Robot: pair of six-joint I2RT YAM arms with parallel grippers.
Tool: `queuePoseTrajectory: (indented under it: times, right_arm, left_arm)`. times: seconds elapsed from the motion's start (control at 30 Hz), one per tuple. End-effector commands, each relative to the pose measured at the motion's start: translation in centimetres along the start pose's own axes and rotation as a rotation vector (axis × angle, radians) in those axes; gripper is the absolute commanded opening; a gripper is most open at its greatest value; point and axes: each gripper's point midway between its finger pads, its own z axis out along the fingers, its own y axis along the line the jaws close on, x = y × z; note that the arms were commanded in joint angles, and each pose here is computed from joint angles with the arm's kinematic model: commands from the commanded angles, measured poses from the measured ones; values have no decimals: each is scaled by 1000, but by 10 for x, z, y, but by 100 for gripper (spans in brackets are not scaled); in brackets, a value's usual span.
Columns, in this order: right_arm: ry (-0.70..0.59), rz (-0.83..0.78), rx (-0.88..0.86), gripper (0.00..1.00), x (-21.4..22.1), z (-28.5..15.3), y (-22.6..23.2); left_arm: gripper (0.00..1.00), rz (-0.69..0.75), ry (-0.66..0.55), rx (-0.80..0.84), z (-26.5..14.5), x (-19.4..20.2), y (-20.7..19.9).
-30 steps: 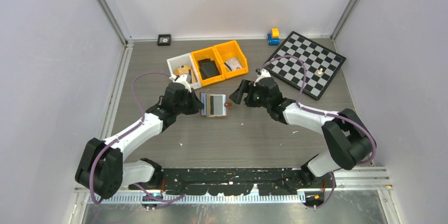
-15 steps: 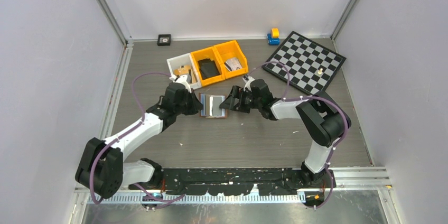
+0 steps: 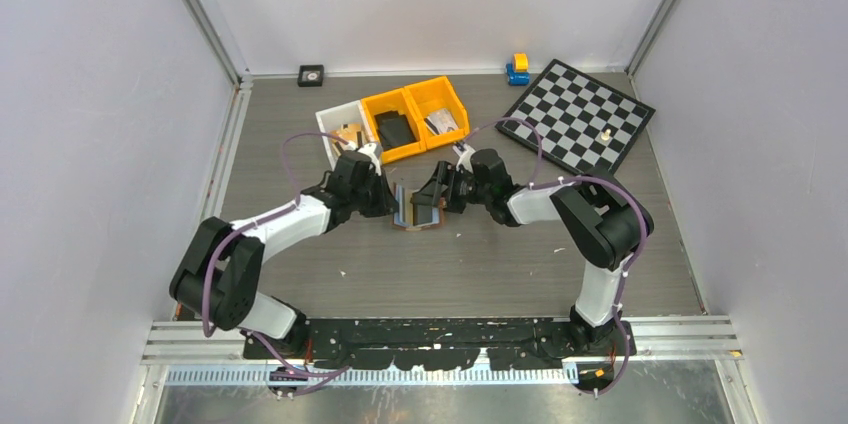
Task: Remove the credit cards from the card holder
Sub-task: Remove the credit card from the card holder.
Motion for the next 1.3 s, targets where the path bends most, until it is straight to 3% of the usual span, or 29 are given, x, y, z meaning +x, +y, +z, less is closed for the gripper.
queuePoseTrajectory:
  times: [0.0, 0.13, 0.23, 0.37, 0.57, 0.93, 1.13, 1.2, 1.27]
  right_arm:
    - [-22, -39, -71, 72, -14, 5, 24]
    - [-17, -44, -70, 67, -13, 5, 25]
    - [-12, -71, -57, 61, -12, 5, 27]
    - [-12, -104, 30, 61, -12, 4, 19]
    - [-3, -139, -7, 77, -6, 4, 31]
    - [-1, -212, -105, 80, 7, 4, 65]
    - [2, -236, 3, 85, 7, 9, 52]
    - [10, -240, 58, 81, 8, 12, 43]
    - [11, -241, 112, 70, 5, 15, 35]
  left_arm:
    - [0, 11, -14, 159, 4, -17, -37]
    - [0, 3, 15, 160, 7, -13, -38]
    - [0, 9, -24, 120, 1, -20, -32]
    - [0, 19, -50, 83, -9, -23, -26]
    - [0, 32, -98, 36, -22, -31, -20]
    - [0, 27, -86, 37, -20, -29, -20]
    - [0, 24, -82, 99, -18, -27, -30]
    - [0, 25, -86, 128, -19, -27, -35]
    - [0, 26, -93, 135, -20, -28, -36]
